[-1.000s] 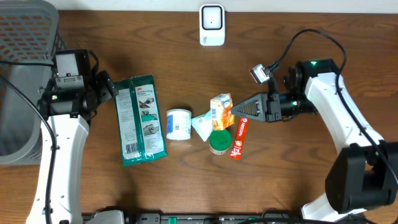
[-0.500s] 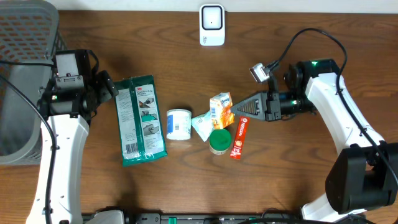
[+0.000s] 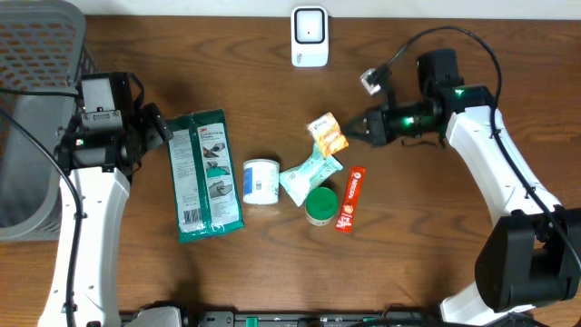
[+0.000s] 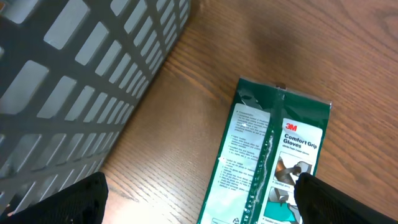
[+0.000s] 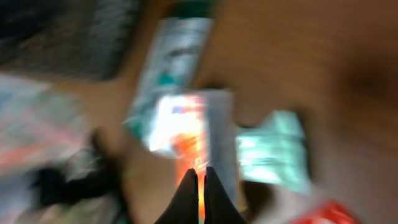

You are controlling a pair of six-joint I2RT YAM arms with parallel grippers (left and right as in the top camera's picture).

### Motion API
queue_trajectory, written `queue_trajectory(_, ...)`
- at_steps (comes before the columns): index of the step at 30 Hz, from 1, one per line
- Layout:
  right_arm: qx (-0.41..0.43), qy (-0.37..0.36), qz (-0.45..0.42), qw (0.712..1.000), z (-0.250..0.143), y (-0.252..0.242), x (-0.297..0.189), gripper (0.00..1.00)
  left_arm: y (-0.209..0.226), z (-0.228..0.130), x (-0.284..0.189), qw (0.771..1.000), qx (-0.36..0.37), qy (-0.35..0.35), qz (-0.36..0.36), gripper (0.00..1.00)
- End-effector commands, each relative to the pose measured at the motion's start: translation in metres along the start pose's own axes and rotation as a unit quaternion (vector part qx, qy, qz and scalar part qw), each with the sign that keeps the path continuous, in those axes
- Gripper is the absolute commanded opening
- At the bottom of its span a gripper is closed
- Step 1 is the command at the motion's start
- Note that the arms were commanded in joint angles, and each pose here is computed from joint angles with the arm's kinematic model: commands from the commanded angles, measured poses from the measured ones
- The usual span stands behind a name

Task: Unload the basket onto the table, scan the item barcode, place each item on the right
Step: 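Carry the Kleenex pack up toward the scanner, right gripper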

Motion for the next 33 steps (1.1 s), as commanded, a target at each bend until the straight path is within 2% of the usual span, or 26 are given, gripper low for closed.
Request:
queue_trajectory(1,0.083,-0.071,-0.169,0.980,0.018,-0.034,-0.011,0.01,0.004,0.007,-0.005,1.000,-0.005,-0.011,0.006,0.95)
queue_trajectory(4,0.073,-0.101,-0.263,0.957,0.025,-0.037,-0.030,0.01,0.004,0.007,-0.005,1.000,-0.005,-0.011,0.006,0.95)
queue_trajectory(5,0.066,-0.109,-0.307,0.943,0.028,-0.033,-0.041,0.01,0.004,0.007,-0.005,1.000,-0.005,-0.011,0.006,0.95)
queue_trajectory(9,0.036,-0.139,-0.397,0.907,0.040,0.001,-0.078,0.01,0.003,0.007,-0.005,1.000,-0.005,-0.011,0.006,0.95)
queue_trajectory(11,0.025,-0.156,-0.416,0.895,0.044,0.020,-0.096,0.01,0.004,0.007,-0.005,1.000,-0.005,-0.011,0.006,0.95)
queue_trajectory(15,0.027,-0.179,-0.393,0.901,0.049,0.051,-0.124,0.01,0.004,0.007,-0.005,1.000,-0.005,-0.011,0.006,0.95)
queue_trajectory(16,0.029,-0.179,-0.389,0.903,0.049,0.056,-0.129,0.04,0.004,0.007,-0.005,1.000,-0.005,-0.011,0.006,0.95)
queue_trajectory(17,0.032,-0.177,-0.386,0.905,0.048,0.058,-0.134,0.12,0.004,0.007,-0.005,1.000,-0.005,-0.011,0.006,0.95)
queue_trajectory(19,0.040,-0.167,-0.392,0.904,0.046,0.059,-0.143,0.41,0.004,0.007,-0.005,1.000,-0.005,-0.011,0.006,0.95)
queue_trajectory(21,0.049,-0.158,-0.400,0.901,0.046,0.054,-0.150,0.50,0.003,0.007,-0.005,1.000,-0.005,-0.011,0.006,0.95)
queue_trajectory(26,0.094,-0.114,-0.424,0.893,0.043,0.019,-0.152,0.57,0.004,0.007,-0.005,1.000,-0.005,-0.011,0.006,0.95)
queue_trajectory(29,0.118,-0.065,-0.434,0.891,0.039,-0.002,-0.132,0.58,0.004,0.007,-0.005,1.000,-0.005,-0.011,0.006,0.95)
queue_trajectory(33,0.189,-0.042,-0.443,0.876,0.041,-0.031,-0.098,0.57,0.004,0.007,-0.005,1.000,-0.005,-0.011,0.006,0.95)
Point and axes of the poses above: each gripper's point midway between its finger pads, its own x axis out along the fingers, its own y axis along the line the jaws close on, z = x × y, the point moved 4 cm from there along -x, back along the fingers, and after that the axes turned 15 degrees about x, right-handed, at the moved point
